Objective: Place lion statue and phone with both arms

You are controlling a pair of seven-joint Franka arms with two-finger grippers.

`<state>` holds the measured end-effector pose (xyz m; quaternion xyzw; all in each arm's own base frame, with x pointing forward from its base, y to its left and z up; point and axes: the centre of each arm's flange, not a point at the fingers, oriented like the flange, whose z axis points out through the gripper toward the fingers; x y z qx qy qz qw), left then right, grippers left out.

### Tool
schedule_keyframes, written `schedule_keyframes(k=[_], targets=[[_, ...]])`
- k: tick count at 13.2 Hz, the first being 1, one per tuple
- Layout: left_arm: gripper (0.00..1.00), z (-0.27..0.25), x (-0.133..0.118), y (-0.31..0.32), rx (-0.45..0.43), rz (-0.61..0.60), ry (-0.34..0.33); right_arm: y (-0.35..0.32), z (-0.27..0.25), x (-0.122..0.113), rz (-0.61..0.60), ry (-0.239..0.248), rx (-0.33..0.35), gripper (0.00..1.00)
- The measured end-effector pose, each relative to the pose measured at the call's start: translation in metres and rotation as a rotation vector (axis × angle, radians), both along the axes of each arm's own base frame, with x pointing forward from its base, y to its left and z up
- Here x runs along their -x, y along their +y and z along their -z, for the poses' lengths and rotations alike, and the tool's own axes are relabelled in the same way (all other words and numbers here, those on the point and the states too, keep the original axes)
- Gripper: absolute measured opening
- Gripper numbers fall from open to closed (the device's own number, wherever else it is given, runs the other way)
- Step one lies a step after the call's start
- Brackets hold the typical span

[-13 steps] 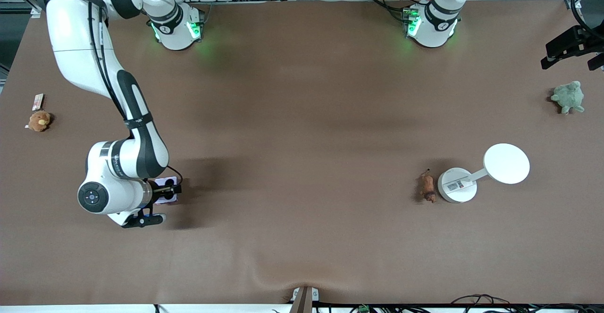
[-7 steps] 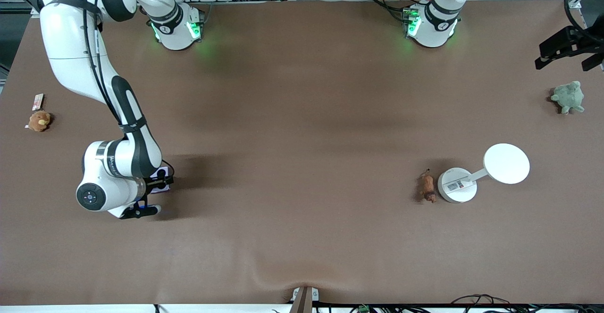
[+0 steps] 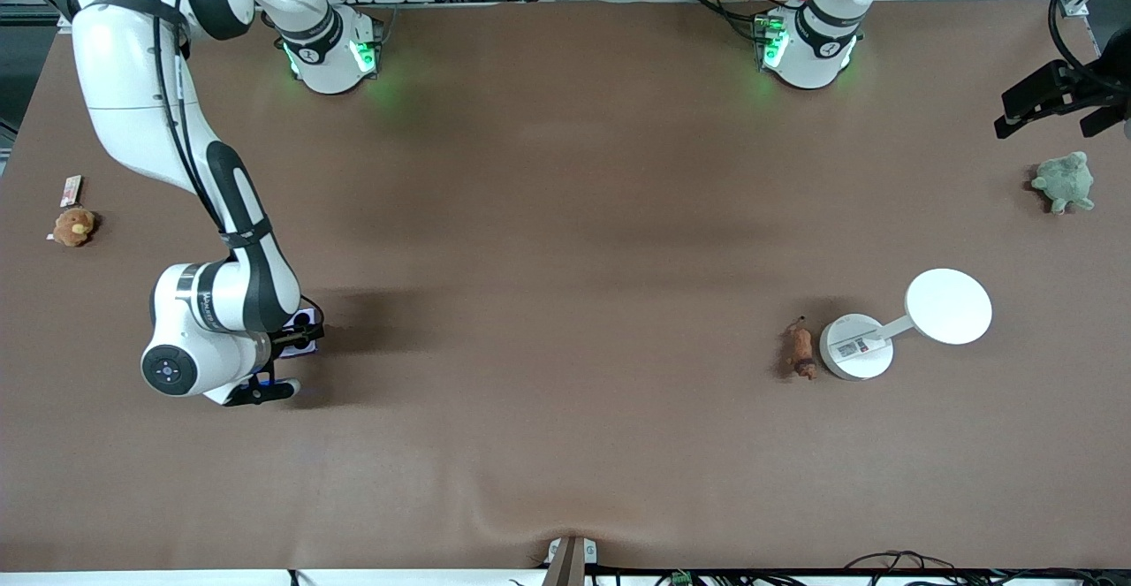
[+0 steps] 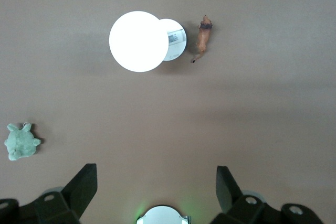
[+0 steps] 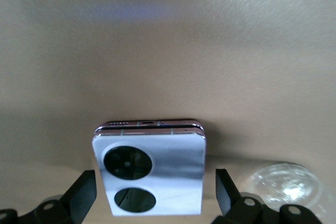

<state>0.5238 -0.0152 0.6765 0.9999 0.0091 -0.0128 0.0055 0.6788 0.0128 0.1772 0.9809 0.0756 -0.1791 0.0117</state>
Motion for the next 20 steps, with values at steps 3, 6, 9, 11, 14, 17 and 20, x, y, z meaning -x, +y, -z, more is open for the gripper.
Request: schedule_keyframes(k=[3,6,9,11,14,17,20], targets=[[1.00,0.002,-0.002,0.002,0.000,-0.004,-0.002,0.003,-0.061,-0.027,-0.006,-0.113,-0.005,1.00],[1.00,0.002,-0.003,0.001,0.000,-0.002,-0.011,0.003,-0.158,-0.039,-0.005,-0.256,-0.012,1.00],[1.00,0.005,-0.004,0.001,0.000,-0.002,-0.008,0.002,-0.273,-0.020,-0.001,-0.356,-0.020,1.00],[1.00,0.007,-0.004,0.000,0.000,-0.001,-0.006,-0.006,-0.337,0.014,0.012,-0.370,-0.024,1.00],[1.00,0.007,-0.003,0.000,0.000,-0.001,-0.008,-0.035,-0.402,0.077,0.064,-0.377,-0.024,1.00],[1.00,0.003,0.000,-0.003,0.000,0.005,-0.015,-0.054,-0.433,0.123,0.176,-0.347,-0.011,1.00],[1.00,0.002,0.004,-0.011,-0.001,0.007,-0.031,-0.054,-0.442,0.135,0.234,-0.342,-0.002,1.00]])
